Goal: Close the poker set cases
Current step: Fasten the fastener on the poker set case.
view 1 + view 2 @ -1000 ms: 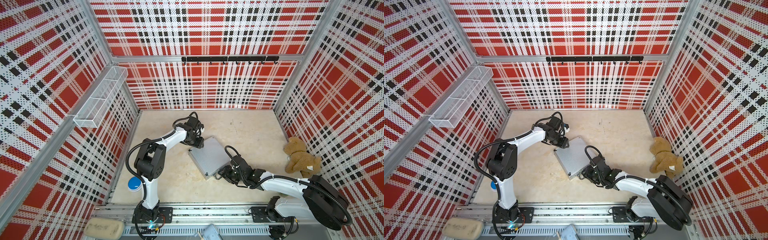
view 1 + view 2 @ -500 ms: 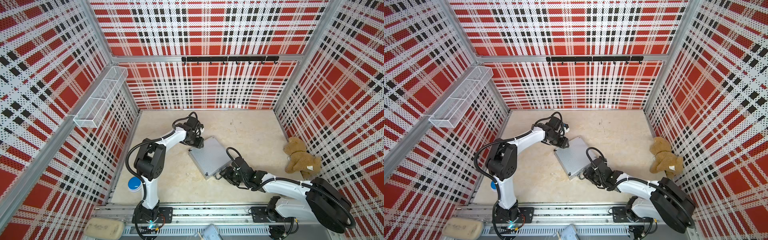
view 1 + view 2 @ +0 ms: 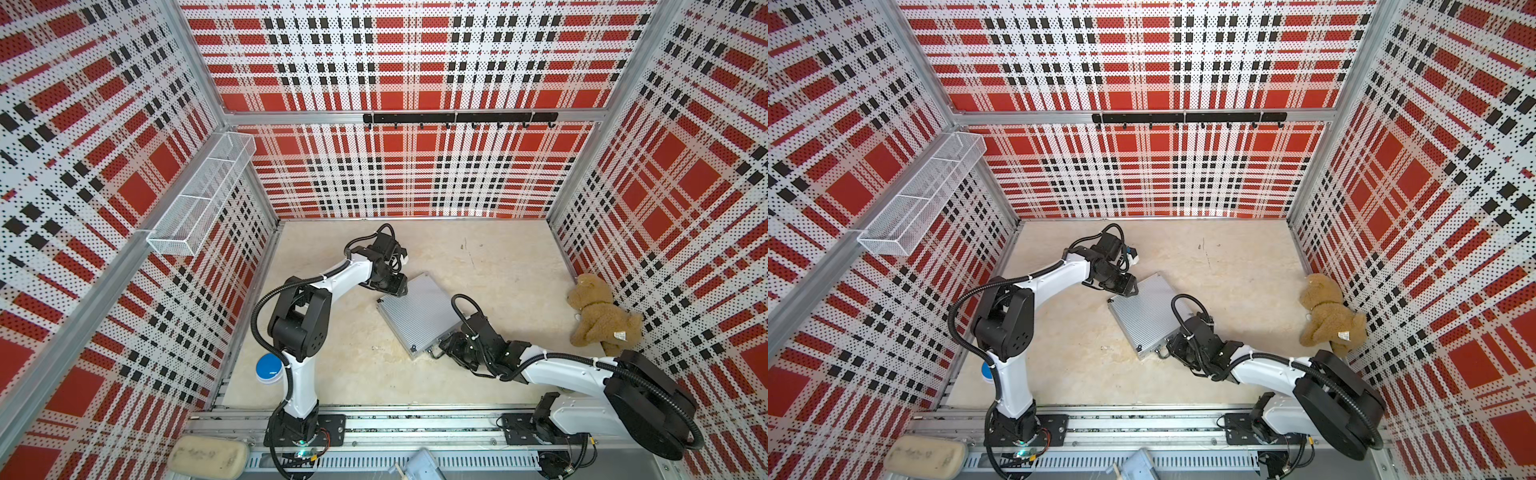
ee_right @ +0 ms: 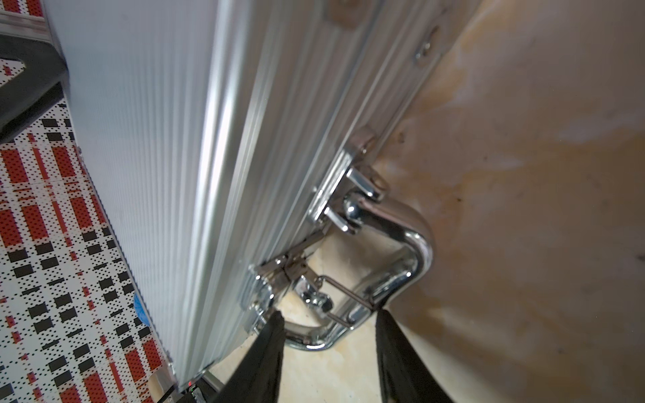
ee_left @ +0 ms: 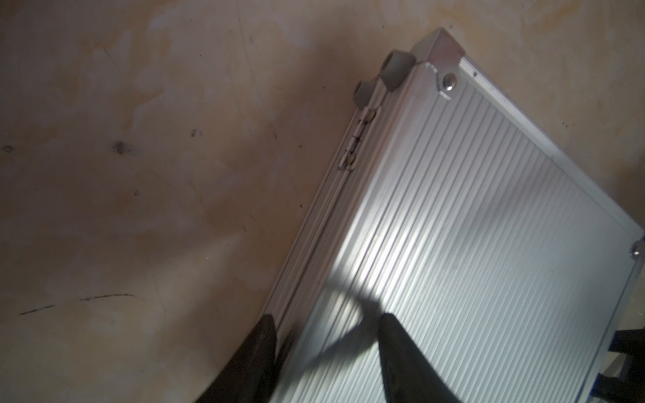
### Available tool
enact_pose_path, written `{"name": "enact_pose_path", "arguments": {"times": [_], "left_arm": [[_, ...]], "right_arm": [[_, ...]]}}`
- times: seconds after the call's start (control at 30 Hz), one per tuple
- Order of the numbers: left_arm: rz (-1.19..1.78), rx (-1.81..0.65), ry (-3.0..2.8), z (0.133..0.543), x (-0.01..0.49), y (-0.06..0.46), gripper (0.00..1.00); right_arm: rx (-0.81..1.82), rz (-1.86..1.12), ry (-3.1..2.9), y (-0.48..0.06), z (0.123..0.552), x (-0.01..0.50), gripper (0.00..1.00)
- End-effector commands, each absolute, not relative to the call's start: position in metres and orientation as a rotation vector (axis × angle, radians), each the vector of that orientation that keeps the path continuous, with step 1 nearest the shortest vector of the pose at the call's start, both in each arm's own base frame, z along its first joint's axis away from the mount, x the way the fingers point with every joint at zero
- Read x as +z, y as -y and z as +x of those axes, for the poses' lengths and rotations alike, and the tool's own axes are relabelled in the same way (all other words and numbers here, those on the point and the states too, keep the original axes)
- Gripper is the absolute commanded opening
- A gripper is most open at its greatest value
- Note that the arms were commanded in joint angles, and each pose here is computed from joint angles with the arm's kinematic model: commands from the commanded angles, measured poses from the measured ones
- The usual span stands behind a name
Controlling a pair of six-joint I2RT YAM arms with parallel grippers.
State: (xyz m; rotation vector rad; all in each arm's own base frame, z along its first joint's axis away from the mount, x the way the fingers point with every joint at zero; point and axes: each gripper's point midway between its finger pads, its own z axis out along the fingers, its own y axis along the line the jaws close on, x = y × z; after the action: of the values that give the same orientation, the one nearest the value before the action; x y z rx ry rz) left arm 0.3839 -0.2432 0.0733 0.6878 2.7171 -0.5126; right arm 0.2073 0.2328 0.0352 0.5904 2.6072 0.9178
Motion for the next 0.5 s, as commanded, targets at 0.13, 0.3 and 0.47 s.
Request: {"name": "enact_pose_path", "arguments": {"times": [0.13,0.3,0.47], "left_arm": [[0.702,-0.481,-2.786,0.374,0.052,0.233,0.5],[0.704,-0.483,-2.79,0.373,0.051,0.233,0.5],[0.704,-0.482,-2.794,0.372,0.05,0.232,0.49]], "right_arm": [[1.027,0.59,-2.492,-0.246,0.223,0.06,0.43],[1.055,0.594,-2.47,-0.247,0.224,0.069,0.42],[1.071,0.592,-2.461,-0.25,0.226,0.075,0.41]]}}
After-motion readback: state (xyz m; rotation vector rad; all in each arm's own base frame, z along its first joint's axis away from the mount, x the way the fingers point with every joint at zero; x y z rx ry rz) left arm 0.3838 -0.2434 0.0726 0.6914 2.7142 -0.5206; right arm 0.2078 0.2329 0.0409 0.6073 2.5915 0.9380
